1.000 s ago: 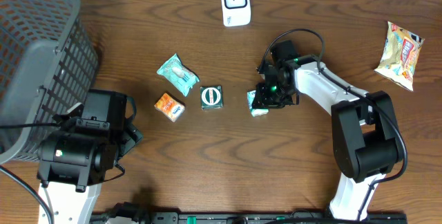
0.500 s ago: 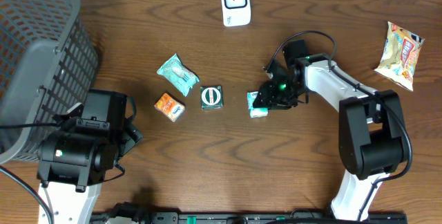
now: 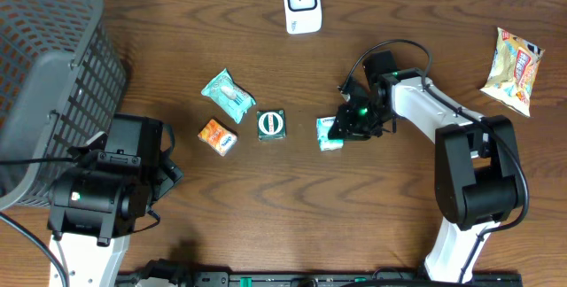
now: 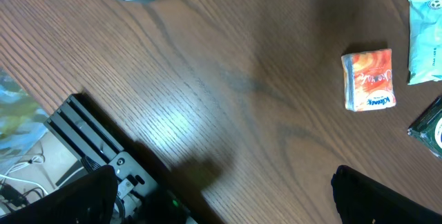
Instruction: Scan the item barcode
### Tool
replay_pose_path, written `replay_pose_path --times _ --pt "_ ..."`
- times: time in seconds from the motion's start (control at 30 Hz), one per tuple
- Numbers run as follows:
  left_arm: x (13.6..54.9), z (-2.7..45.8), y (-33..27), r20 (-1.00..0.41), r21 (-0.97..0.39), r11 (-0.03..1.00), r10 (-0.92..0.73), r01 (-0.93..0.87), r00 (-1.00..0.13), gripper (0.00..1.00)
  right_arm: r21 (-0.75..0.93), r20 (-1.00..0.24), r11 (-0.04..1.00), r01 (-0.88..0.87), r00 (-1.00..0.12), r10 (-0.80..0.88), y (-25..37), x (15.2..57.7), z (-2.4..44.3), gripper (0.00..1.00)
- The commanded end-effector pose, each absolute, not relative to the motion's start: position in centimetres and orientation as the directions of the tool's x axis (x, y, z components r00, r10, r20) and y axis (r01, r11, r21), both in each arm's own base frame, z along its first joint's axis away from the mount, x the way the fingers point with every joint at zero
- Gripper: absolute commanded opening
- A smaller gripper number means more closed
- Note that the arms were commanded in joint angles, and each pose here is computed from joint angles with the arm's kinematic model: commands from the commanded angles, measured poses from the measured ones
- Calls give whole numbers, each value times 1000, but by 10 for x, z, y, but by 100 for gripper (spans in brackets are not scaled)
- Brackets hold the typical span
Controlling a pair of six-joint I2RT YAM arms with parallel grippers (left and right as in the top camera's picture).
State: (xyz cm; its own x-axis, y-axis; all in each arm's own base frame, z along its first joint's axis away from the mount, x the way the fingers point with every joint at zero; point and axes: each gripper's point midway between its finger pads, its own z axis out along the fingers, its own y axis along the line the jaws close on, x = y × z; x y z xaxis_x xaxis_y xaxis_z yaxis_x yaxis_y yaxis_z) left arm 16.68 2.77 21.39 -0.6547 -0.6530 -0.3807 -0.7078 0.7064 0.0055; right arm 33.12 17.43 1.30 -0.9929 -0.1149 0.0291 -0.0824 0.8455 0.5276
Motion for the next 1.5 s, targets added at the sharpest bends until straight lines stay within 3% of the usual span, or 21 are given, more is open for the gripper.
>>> replay_pose_path --times 0.0,0.1,0.33,0.7,0.83,1.07,1.47 --pt "168 221 31 -404 -6 695 -660 -719 -634 98 502 36 860 -93 -991 -128 172 326 4 7" --pt "168 221 31 -403 -6 695 -660 -719 -634 98 501 42 861 -90 -991 -128 172 324 3 1" --pt "168 221 31 -404 -6 695 -660 -719 -634 98 604 31 789 -114 -986 -166 189 320 15 1" --pt "168 221 31 -404 -6 695 -660 -719 -634 98 915 -123 360 -182 -976 -180 211 330 91 1" --pt "168 221 31 -404 -6 695 -660 -719 -634 98 957 -193 189 -221 -969 -152 210 334 120 1" --pt "168 221 31 -404 -6 695 -660 -719 -634 98 968 -250 -11 -250 -963 -98 206 340 155 1" --pt "168 221 31 -404 -6 695 -660 -719 -634 98 953 -301 -12 -301 -951 -64 196 360 159 1"
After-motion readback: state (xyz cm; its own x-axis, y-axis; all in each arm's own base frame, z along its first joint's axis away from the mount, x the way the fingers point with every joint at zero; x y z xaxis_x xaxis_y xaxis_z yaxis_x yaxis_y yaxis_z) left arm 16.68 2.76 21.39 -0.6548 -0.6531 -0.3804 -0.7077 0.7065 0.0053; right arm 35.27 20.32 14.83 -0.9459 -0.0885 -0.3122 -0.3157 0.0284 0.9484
